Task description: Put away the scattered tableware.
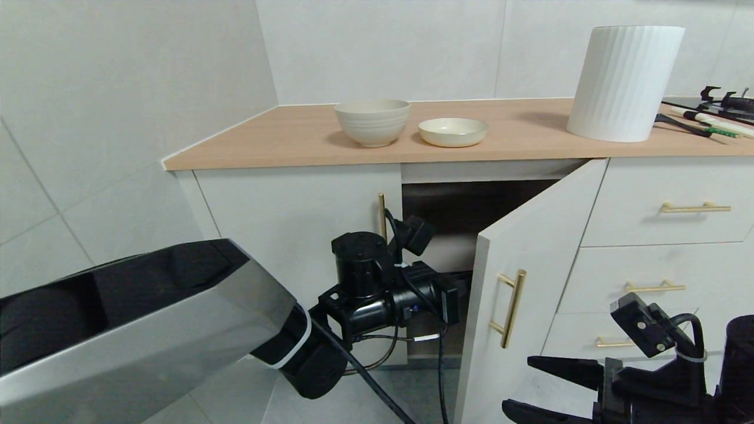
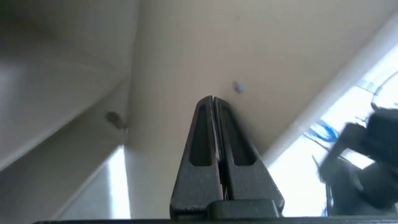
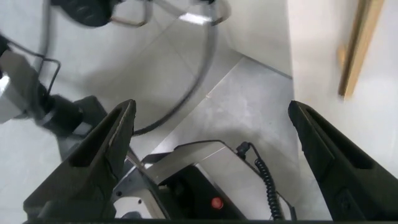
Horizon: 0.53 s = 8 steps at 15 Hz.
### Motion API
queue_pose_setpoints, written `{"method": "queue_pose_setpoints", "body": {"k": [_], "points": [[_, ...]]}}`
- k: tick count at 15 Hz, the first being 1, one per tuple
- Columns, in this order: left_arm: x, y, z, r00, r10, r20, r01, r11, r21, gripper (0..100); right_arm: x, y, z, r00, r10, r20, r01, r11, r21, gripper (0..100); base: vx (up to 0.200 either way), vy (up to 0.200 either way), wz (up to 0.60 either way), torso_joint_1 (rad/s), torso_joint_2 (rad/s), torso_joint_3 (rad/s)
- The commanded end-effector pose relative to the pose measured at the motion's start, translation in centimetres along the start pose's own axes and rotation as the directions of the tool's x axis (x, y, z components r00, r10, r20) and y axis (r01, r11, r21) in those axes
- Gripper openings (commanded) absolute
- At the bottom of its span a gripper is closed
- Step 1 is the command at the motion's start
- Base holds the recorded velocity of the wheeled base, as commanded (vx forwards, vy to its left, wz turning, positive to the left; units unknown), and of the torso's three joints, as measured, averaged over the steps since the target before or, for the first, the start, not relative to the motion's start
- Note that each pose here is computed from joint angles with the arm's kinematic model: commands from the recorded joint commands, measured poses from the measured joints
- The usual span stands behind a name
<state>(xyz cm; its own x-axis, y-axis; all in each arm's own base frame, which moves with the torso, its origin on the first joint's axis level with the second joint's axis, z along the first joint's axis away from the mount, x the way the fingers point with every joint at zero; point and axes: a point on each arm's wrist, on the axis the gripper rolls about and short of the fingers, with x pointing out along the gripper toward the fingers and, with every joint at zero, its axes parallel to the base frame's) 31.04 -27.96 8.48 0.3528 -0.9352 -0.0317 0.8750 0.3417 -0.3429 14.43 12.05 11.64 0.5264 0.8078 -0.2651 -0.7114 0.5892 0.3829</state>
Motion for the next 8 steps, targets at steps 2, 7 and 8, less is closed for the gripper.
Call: {"method": "queue_pose_setpoints", "body": {"k": [2,7,8], "points": [[1.7,0.4,-1.6,0.998,0.06,0.006,-0.06,0.998,-0.006,0,0.0,0.3,-0.2,1.0,0.015,-0.01,-0.015,1.0,-0.004,100,0.0,0.0,0.0,0.0,0.0,0.0],[0.0,-10.1,-2.9,0.923,-0.384,-0.03,0.385,0.923,0.006,0,-1.9,3.9,-0.3,0.979,0.202,0.017,-0.2,0.977,-0.068,100,0.0,0.0,0.0,0.0,0.0,0.0],[-0.7,-10.9,-3.0,0.894,-0.445,-0.051,0.445,0.895,-0.017,0,-2.1,4.3,-0.2,0.975,0.221,0.022,-0.219,0.973,-0.075,100,0.0,0.0,0.0,0.0,0.0,0.0]]}}
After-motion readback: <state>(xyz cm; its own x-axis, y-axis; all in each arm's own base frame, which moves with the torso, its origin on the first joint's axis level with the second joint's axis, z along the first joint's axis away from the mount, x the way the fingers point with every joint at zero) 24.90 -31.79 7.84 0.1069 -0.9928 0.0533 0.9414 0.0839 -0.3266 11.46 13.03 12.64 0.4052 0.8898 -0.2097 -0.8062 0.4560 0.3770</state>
